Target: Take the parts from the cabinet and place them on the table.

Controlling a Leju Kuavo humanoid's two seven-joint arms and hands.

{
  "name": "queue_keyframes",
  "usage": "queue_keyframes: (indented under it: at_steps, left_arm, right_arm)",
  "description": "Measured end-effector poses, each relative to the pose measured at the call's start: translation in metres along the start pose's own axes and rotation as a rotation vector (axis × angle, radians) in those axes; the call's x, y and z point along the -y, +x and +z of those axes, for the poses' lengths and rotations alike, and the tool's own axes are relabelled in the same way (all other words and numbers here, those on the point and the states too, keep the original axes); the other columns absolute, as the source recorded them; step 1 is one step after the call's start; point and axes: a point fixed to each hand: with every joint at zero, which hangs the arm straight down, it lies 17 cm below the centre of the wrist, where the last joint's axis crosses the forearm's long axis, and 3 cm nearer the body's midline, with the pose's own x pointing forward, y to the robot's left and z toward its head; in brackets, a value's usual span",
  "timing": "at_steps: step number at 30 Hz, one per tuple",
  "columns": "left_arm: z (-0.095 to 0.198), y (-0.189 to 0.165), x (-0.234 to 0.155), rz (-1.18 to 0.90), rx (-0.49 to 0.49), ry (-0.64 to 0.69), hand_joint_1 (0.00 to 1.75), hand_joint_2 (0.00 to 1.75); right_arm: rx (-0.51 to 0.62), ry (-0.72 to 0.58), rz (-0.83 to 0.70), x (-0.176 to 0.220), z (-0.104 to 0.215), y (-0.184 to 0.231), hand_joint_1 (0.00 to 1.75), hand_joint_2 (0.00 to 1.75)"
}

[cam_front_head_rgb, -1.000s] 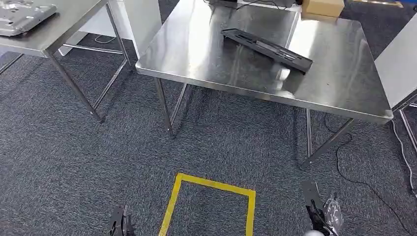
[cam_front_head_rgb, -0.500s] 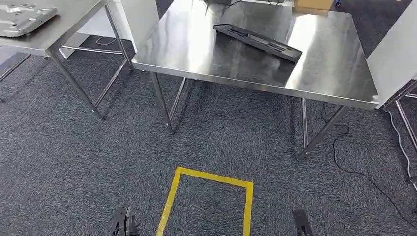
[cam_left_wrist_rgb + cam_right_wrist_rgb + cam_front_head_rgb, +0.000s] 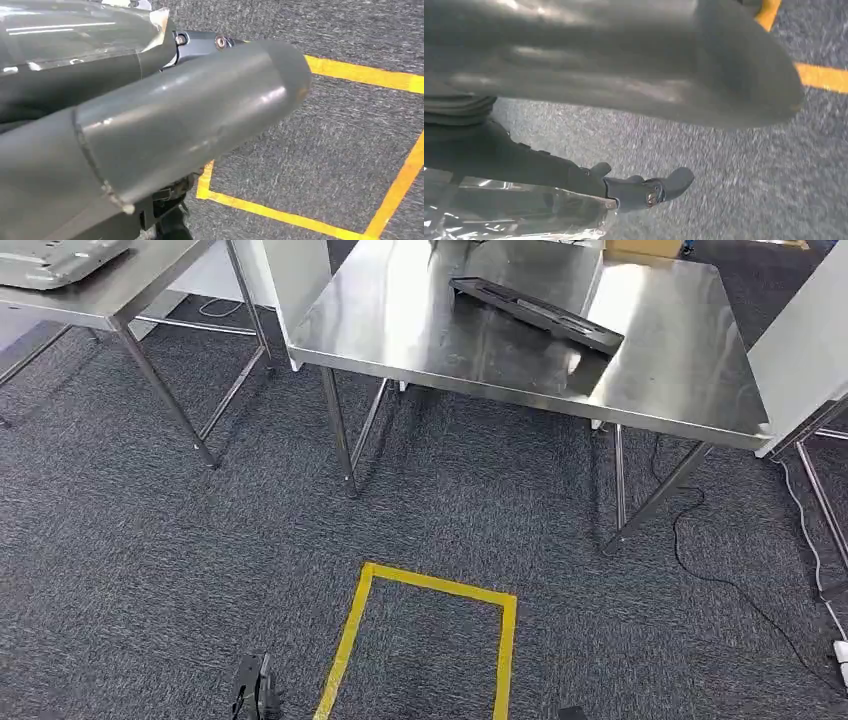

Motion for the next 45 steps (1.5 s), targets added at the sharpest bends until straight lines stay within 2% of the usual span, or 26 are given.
queue_keyframes:
  at_steps: [20,24,45]
  left_arm:
    - [-0.001,-0.001,-0.009,0.008,-0.004,0.043,0.0,0.0]
    - [0.0,0.003,-0.009,0.013,0.026,0.038,0.0,0.0]
    - [0.007,-0.023,-0.027,0.047,0.008,0.095,0.0,0.0]
  right_arm:
    - [-0.005,0.036,-0.012,-0.011,0.003,0.004,0.0,0.0]
    - [-0.009,0.037,0.0,-0.011,0.003,0.002,0.0,0.0]
    - [0.0,0.04,0.026,-0.015,0.004,0.005,0.0,0.0]
